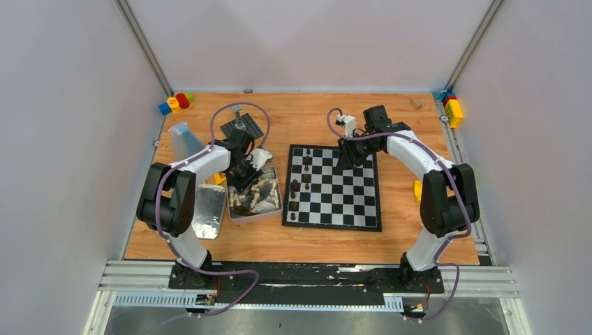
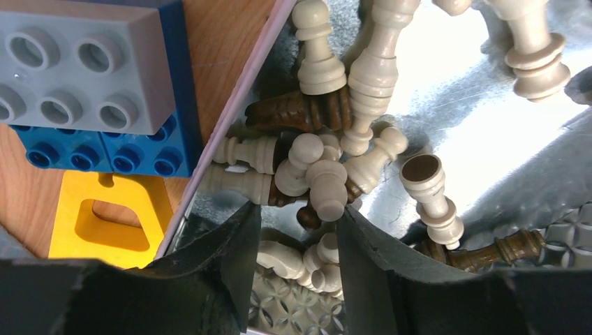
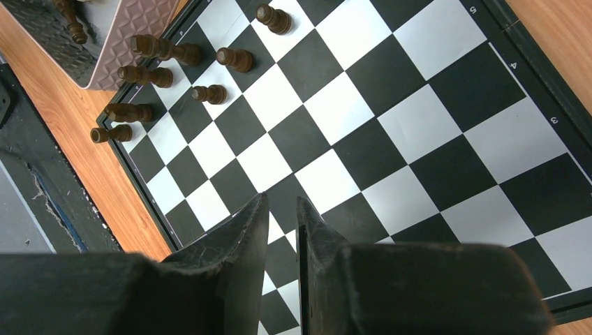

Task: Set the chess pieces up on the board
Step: Pick up the chess piece from the storage box.

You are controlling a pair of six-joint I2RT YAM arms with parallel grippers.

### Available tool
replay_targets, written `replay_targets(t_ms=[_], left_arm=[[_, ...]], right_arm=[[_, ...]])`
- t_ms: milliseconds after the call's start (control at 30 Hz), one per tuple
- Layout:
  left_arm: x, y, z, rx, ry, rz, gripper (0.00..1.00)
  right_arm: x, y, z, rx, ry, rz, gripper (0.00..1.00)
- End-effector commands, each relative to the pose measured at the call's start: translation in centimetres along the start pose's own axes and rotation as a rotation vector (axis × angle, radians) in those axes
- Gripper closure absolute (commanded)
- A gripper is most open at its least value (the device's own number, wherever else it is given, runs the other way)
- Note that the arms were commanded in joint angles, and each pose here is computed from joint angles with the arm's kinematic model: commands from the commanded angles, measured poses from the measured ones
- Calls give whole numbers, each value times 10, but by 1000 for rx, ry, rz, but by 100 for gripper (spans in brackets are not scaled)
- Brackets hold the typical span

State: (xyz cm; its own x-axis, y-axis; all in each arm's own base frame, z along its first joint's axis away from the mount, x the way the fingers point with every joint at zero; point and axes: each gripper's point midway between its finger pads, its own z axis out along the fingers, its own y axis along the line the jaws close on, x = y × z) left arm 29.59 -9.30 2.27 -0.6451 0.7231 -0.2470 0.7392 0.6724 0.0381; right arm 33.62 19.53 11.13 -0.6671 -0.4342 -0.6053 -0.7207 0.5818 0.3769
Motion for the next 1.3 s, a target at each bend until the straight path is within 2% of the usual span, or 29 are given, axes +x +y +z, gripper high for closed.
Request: replay_targets(t_ms=[0, 133, 433, 633, 833, 1100, 1267], left_arm=[[-27, -1, -21, 9, -110, -54, 46], [-29, -2, -18, 20, -103, -82, 40], [-32, 6, -8, -18, -87, -161, 40], [-28, 12, -1, -57, -77, -179, 44], [-21, 19, 1, -104, -64, -165, 54], [-15, 19, -15, -137, -87, -129, 64], [-17, 13, -28, -117, -119, -99, 66]], right_arm=[[-8, 3, 0, -26, -27, -17, 78], [-7, 3, 0, -26, -24, -18, 78], [-6, 2, 1, -25, -18, -15, 78], [-4, 2, 2, -29, -13, -12, 78], [-2, 2, 5, -36, -5, -8, 78], [0, 5, 7, -46, 5, -9, 78], [1, 5, 9, -48, 9, -8, 78]])
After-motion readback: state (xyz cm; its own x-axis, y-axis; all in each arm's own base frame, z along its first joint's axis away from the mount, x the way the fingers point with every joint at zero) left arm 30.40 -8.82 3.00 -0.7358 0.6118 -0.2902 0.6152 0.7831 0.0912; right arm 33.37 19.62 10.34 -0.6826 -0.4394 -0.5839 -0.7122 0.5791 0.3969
